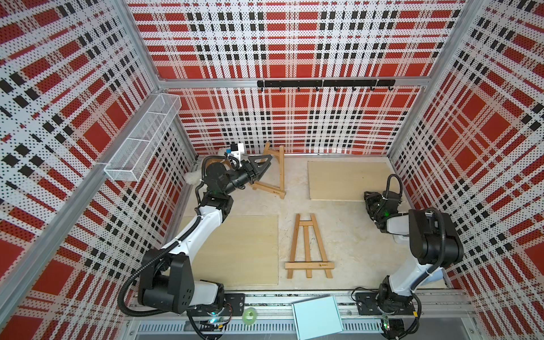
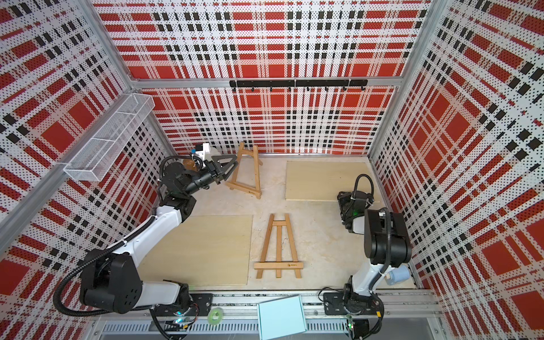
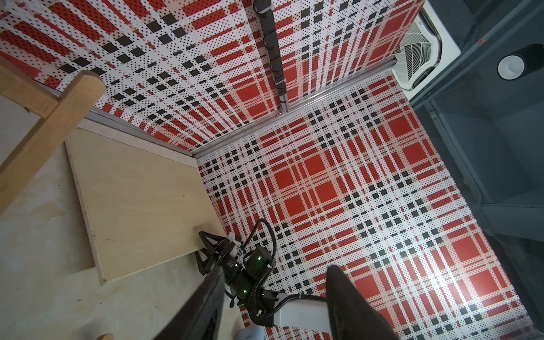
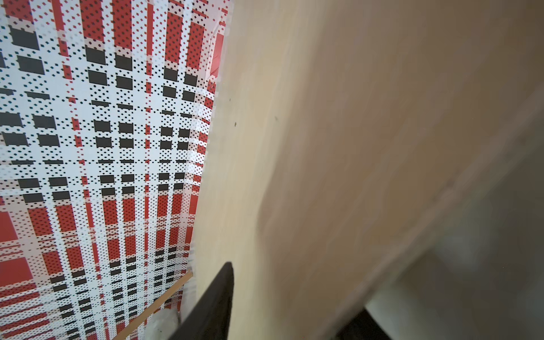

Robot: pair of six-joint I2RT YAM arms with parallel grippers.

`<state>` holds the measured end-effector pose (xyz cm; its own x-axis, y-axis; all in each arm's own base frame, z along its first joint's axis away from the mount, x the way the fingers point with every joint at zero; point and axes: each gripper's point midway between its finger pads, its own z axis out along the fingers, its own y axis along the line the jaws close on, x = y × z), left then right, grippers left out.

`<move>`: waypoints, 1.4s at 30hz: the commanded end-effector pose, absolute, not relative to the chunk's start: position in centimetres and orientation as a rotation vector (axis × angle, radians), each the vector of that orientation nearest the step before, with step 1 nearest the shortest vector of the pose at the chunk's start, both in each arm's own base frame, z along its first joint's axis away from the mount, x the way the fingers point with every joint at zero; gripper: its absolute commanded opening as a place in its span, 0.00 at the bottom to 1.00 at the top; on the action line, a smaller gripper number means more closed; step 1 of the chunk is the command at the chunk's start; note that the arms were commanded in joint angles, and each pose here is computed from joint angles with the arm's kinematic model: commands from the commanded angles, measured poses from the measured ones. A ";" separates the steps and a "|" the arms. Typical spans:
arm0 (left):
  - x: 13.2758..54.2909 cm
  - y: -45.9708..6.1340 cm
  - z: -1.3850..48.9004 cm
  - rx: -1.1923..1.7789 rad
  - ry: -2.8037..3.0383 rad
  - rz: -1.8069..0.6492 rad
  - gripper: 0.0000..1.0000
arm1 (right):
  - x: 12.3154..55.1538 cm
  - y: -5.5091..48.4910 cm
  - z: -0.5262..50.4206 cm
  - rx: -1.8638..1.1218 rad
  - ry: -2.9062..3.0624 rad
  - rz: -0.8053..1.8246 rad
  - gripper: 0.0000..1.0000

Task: Disassemble the easel
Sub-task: Place the drawing board at the corner of the board, then pick up the easel at the center of the board.

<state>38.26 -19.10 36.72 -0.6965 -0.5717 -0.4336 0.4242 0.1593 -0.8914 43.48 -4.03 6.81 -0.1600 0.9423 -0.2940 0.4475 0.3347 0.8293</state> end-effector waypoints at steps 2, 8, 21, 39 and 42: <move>37.5 -18.6 37.1 -0.116 1.663 -1.624 0.58 | 44.5 -5.0 11.3 1.144 1.698 0.710 0.51; 37.3 -18.2 37.1 -0.112 1.668 -1.608 0.58 | 43.8 -4.8 12.3 1.140 1.705 0.723 0.51; 38.7 -16.2 32.2 -0.123 1.858 -1.352 0.60 | 42.5 -2.3 16.0 1.033 1.777 0.767 0.51; 47.6 -14.8 26.7 0.156 2.151 -0.485 0.67 | 46.2 19.1 23.8 0.125 2.079 0.851 0.52; 49.8 -15.9 25.3 0.258 2.160 -0.353 0.67 | 45.7 19.9 23.4 0.093 2.093 0.856 0.52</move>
<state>48.84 -15.95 27.65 -0.5673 -0.1210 -0.8146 0.3018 0.8898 -0.3424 45.90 19.43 23.16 -0.6337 0.4055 -0.6588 -0.1859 0.7468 0.6385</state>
